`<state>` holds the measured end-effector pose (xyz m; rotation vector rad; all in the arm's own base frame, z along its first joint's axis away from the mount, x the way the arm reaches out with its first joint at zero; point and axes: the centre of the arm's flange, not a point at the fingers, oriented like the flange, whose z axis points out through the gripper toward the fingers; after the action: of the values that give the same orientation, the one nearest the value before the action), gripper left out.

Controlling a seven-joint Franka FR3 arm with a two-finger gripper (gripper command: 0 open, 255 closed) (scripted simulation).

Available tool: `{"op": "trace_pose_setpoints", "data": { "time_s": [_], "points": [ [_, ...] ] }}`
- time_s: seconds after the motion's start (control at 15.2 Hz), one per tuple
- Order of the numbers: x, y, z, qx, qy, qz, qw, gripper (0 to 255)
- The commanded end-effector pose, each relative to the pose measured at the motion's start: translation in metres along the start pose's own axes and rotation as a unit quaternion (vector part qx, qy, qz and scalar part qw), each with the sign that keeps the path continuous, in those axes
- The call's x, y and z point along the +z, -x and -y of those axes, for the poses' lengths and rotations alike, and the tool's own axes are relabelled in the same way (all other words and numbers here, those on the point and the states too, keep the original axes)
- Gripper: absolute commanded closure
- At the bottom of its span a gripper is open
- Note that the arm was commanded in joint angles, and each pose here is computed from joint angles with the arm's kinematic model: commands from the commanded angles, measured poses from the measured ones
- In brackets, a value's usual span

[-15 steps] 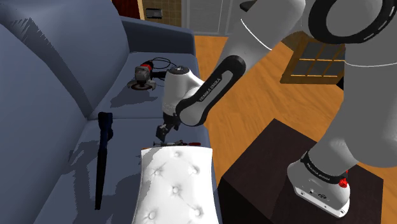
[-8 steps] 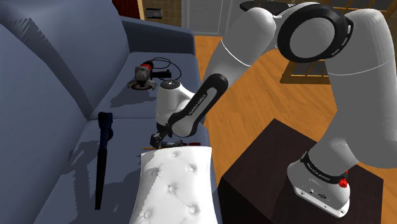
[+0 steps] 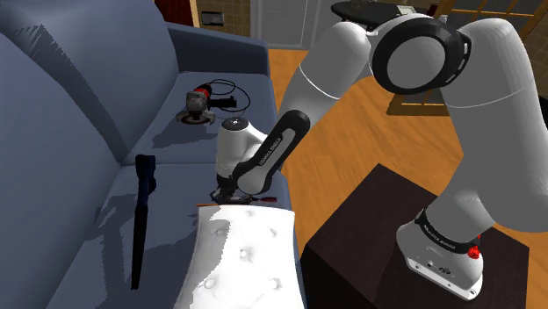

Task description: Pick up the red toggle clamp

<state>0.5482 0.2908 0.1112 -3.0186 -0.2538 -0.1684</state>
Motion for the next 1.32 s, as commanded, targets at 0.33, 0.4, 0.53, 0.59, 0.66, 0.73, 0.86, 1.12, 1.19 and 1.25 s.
{"op": "trace_pose_setpoints", "data": {
  "time_s": [0.33, 0.4, 0.53, 0.59, 0.66, 0.73, 0.86, 1.12, 1.19, 1.25],
  "points": [
    [0.001, 0.001, 0.000, -0.001, 0.000, 0.002, 1.0000, 255],
    [0.001, 0.001, 0.000, -0.001, 0.000, 0.002, 1.0000, 255],
    [-0.003, 0.002, 0.001, -0.001, 0.000, 0.002, 1.0000, 255],
    [-0.008, 0.001, 0.001, -0.001, 0.000, 0.002, 1.0000, 255],
    [-0.013, 0.001, 0.002, -0.001, 0.000, 0.002, 1.0000, 255],
    [-0.018, 0.000, 0.002, -0.001, 0.000, 0.002, 1.0000, 255],
    [-0.029, -0.001, 0.003, -0.001, 0.000, 0.002, 1.0000, 255],
    [-0.050, -0.004, 0.005, -0.001, 0.000, 0.002, 1.0000, 255],
    [-0.055, -0.004, 0.006, -0.001, 0.000, 0.002, 1.0000, 255],
    [-0.060, -0.005, 0.006, -0.001, 0.000, 0.002, 1.0000, 255]
  ]
}}
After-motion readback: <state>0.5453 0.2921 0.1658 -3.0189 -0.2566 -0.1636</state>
